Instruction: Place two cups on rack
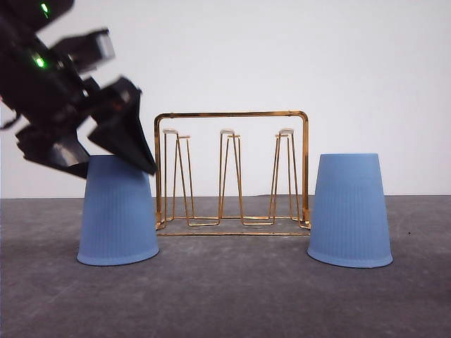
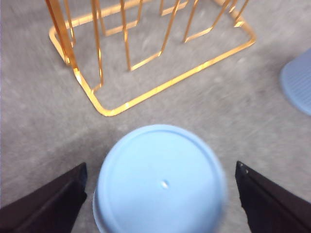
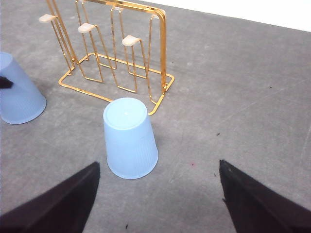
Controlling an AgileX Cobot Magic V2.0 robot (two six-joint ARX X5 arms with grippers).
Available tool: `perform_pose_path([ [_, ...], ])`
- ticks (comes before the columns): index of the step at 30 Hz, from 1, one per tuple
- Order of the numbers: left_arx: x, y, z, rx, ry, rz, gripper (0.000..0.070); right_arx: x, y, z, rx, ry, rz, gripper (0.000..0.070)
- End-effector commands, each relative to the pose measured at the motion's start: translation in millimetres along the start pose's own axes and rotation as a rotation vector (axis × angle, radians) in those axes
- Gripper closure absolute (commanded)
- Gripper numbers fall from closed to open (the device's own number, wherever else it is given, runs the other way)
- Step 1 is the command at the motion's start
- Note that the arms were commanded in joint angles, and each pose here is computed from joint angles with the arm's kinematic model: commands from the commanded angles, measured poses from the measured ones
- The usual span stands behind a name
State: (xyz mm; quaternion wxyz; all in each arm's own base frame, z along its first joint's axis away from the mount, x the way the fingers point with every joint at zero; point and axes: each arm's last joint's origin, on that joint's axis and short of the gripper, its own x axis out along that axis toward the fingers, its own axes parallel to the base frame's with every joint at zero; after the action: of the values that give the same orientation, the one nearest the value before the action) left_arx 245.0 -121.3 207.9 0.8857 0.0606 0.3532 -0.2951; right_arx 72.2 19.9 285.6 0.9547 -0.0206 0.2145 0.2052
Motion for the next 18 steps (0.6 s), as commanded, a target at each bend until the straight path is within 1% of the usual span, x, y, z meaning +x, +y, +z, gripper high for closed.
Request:
perform_pose_path([
  [1, 6.7, -0.1, 3.1, 0.002, 0.001, 0.010, 0.0109, -1.8, 0.2, 3.8, -0.010, -0.019, -0.004, 0.0202],
  [3, 12.8, 1.5, 0.7, -0.002, 0.018, 0.025, 0.0114, -1.8, 0.2, 3.9, -0.010, -0.021, -0.004, 0.0202],
  [5, 16.0, 2.1, -0.7, -0.003, 0.028, 0.028, 0.0163, -1.8, 0.2, 4.1, -0.010, -0.022, -0.004, 0.0202],
  [7, 16.4, 2.0, -0.7, -0.003, 0.030, 0.027, 0.0300, -1.8, 0.2, 4.1, -0.010, -0.022, -0.004, 0.0202],
  [8, 16.3, 1.6, -0.3, -0.002, 0.031, 0.026, 0.0357, -1.8, 0.2, 4.1, -0.010, -0.022, -0.004, 0.0202],
  [9, 14.8, 1.0, 1.1, -0.002, 0.033, 0.025, 0.0382, -1.8, 0.2, 4.1, -0.010, -0.022, -0.004, 0.0202],
  [10, 13.0, 0.4, 3.0, -0.002, 0.036, 0.024, 0.0396, -1.8, 0.2, 4.1, -0.010, -0.023, -0.004, 0.0202],
  [14, 0.2, -1.9, 18.2, -0.005, 0.059, 0.023, 0.0394, -1.8, 0.2, 4.2, -0.010, -0.023, -0.004, 0.0202],
  [18, -19.4, -4.7, 45.7, -0.011, 0.097, 0.023, 0.0395, -1.8, 0.2, 4.4, -0.011, -0.025, -0.004, 0.0202],
])
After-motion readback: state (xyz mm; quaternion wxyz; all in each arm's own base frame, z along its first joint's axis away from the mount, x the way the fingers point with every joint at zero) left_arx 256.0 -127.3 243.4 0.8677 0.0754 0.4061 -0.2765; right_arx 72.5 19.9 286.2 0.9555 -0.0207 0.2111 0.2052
